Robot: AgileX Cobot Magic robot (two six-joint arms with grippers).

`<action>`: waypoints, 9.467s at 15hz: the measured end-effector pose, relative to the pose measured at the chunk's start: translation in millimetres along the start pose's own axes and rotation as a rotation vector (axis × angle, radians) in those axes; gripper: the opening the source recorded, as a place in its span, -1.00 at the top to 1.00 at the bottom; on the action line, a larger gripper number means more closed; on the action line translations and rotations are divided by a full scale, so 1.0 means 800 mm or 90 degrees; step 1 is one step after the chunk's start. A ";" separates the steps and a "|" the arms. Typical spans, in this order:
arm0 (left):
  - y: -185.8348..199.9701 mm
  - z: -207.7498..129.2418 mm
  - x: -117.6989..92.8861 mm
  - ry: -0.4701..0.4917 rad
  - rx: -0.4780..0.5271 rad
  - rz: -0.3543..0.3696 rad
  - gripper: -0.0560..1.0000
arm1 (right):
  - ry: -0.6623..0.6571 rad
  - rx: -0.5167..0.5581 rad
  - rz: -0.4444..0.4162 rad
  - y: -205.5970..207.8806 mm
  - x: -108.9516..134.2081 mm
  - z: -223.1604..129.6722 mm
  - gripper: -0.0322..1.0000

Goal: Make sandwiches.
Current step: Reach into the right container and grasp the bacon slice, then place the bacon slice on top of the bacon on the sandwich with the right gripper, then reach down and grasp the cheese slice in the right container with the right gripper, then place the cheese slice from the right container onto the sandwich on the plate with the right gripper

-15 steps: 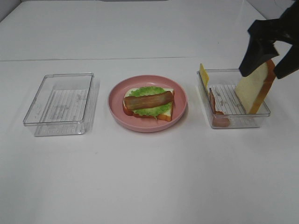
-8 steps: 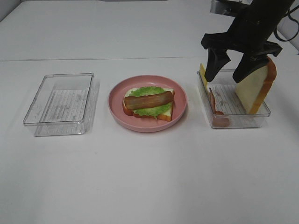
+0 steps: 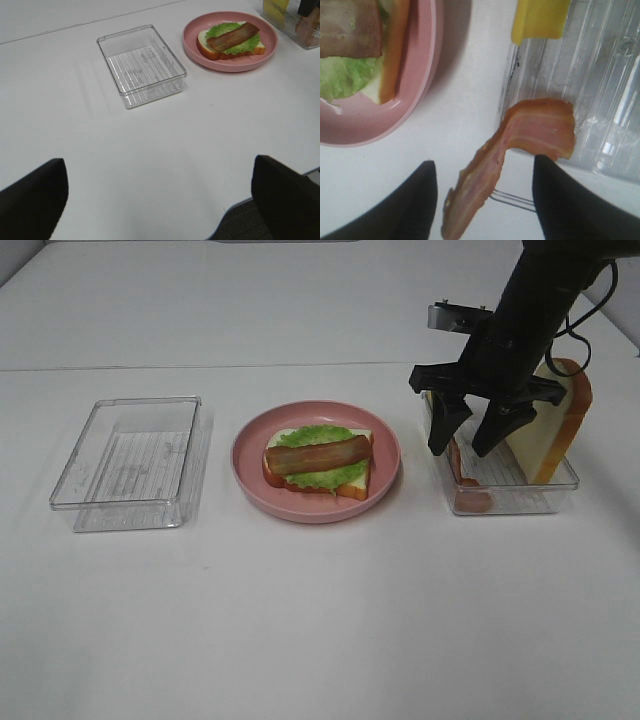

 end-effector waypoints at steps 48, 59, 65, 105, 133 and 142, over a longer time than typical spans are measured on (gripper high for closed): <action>0.000 0.000 0.000 0.000 0.000 0.000 -0.88 | -0.116 -0.159 0.222 -0.035 0.105 0.043 0.94; 0.000 0.000 0.000 0.000 0.000 0.000 -0.88 | -0.063 -0.160 0.181 0.001 0.105 0.026 -0.43; 0.000 0.000 0.000 0.000 0.000 0.000 -0.88 | 0.036 -0.229 -0.006 0.095 0.080 -0.009 -0.44; 0.000 0.000 0.000 0.000 0.000 0.000 -0.88 | -0.020 -0.086 -0.047 0.002 0.003 0.097 0.94; 0.000 0.000 0.000 0.000 0.000 0.000 -0.88 | 0.036 -0.054 0.123 -0.019 0.131 0.072 0.94; 0.000 0.000 0.000 0.000 0.000 0.000 -0.88 | 0.044 -0.103 0.037 0.024 0.115 0.068 -0.65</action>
Point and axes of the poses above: a point on each arm's last joint axis where the gripper is mounted, y pointing back along that axis away from the gripper, x along the wrist's bending axis when the last joint is at zero, z = x × y, the point moved 3 cm from there along -y, pointing out along that axis toward the gripper, and after that the axes turned 4 degrees about -y, right-handed, at the moved point
